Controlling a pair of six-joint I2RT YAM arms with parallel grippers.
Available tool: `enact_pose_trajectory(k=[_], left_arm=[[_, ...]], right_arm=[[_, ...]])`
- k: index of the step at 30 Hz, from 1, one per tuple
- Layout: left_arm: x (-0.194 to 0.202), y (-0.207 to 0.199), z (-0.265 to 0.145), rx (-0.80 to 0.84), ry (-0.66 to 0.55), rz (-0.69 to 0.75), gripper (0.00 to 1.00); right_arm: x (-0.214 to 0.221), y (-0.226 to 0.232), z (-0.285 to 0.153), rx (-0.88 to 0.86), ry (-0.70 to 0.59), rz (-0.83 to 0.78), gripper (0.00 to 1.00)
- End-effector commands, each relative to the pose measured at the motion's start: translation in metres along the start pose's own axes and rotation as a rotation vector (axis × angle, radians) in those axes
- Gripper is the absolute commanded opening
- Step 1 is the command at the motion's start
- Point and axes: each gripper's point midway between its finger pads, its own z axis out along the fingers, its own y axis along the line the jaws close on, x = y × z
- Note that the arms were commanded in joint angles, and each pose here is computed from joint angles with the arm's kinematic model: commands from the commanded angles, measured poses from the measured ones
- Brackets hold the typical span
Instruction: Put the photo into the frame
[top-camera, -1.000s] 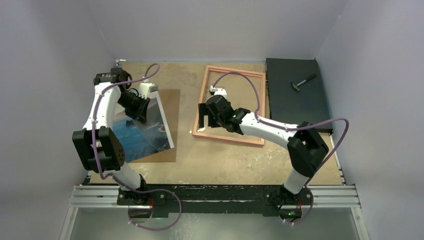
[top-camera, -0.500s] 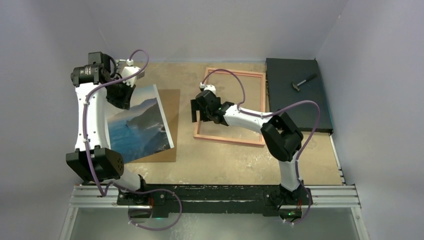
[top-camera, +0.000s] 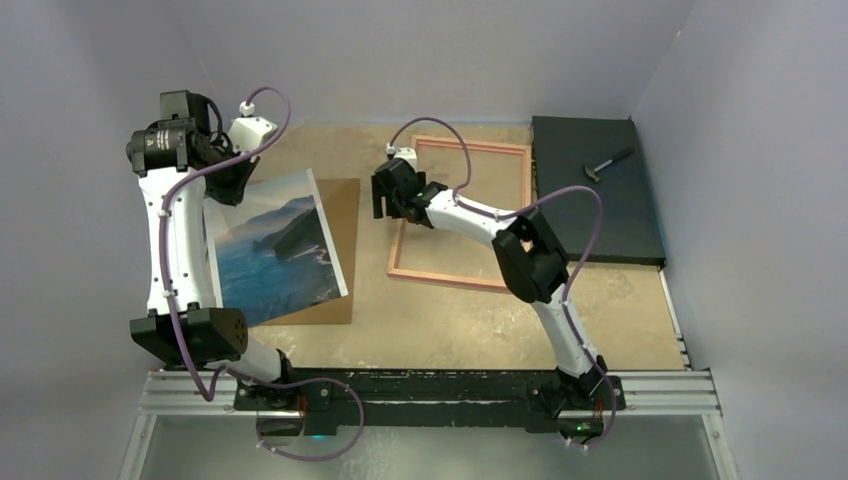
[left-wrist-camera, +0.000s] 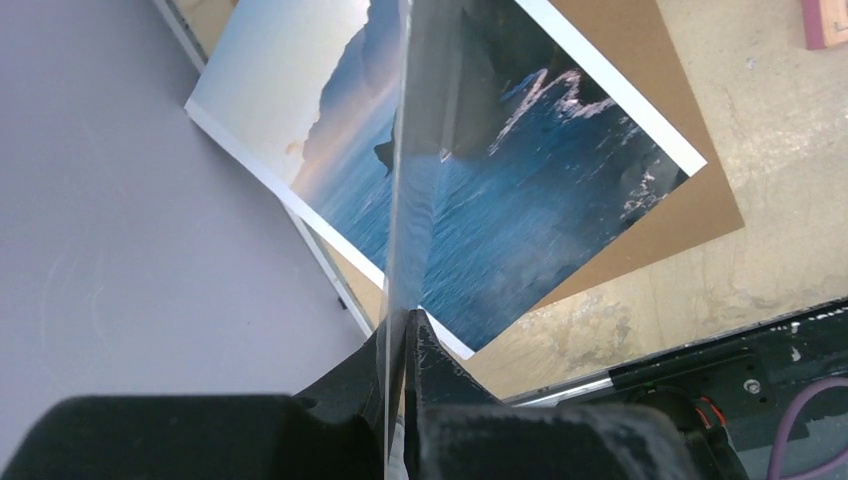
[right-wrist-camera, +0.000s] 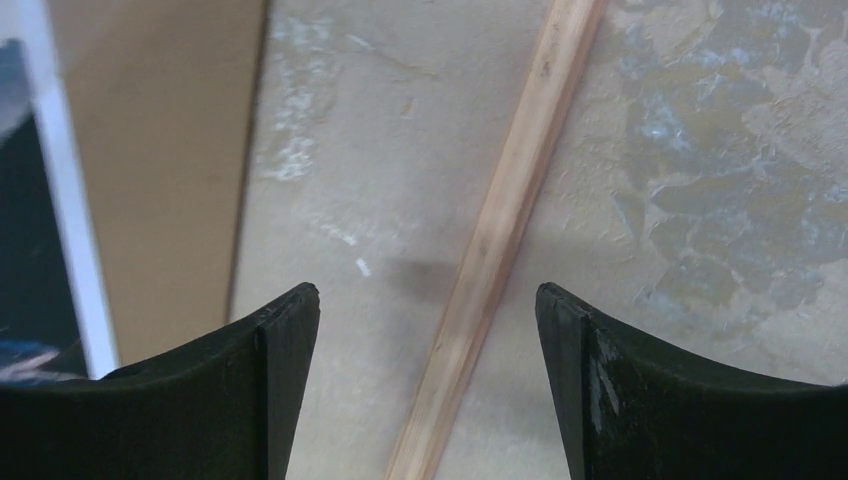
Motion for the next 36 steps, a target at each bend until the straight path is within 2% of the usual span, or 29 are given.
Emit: enact_pose_trajectory(k=[1, 7, 12, 18, 23, 29, 36], left_arm=[[-0.009, 0.019, -0.031, -0.146, -0.061, 0.008, 0.0], [-0.01, 0.026, -0.043, -0.194, -0.064, 0.009, 0.0], [-0.015, 0.026, -0.046, -0.196, -0.084, -0.004, 0.0], [-0.009, 0.02, -0.033, -0.159, -0.065, -0.019, 0.0], [-0.003, 0.022, -0.028, -0.182, -0.055, -0.011, 0.0], [-0.002, 0.026, -0.026, -0.201, -0.053, -0.003, 0.0], [-0.001, 0.037, -0.041, -0.289, -0.059, 0.035, 0.0]], right_arm=[[-0.004, -0.017, 0.014, 0.083, 0.001, -0.035, 0.8], [-0.002, -0.024, 0.037, 0.132, 0.01, -0.064, 0.75], [-0.006, -0.021, 0.041, 0.127, 0.006, -0.08, 0.54], [-0.02, -0.013, 0.028, 0.082, -0.016, -0.102, 0.0], [-0.035, -0.006, 0.003, 0.022, -0.069, -0.174, 0.0], [-0.051, 0.017, -0.054, -0.066, -0.148, -0.272, 0.0], [-0.035, 0.04, -0.097, -0.12, -0.158, -0.361, 0.0]])
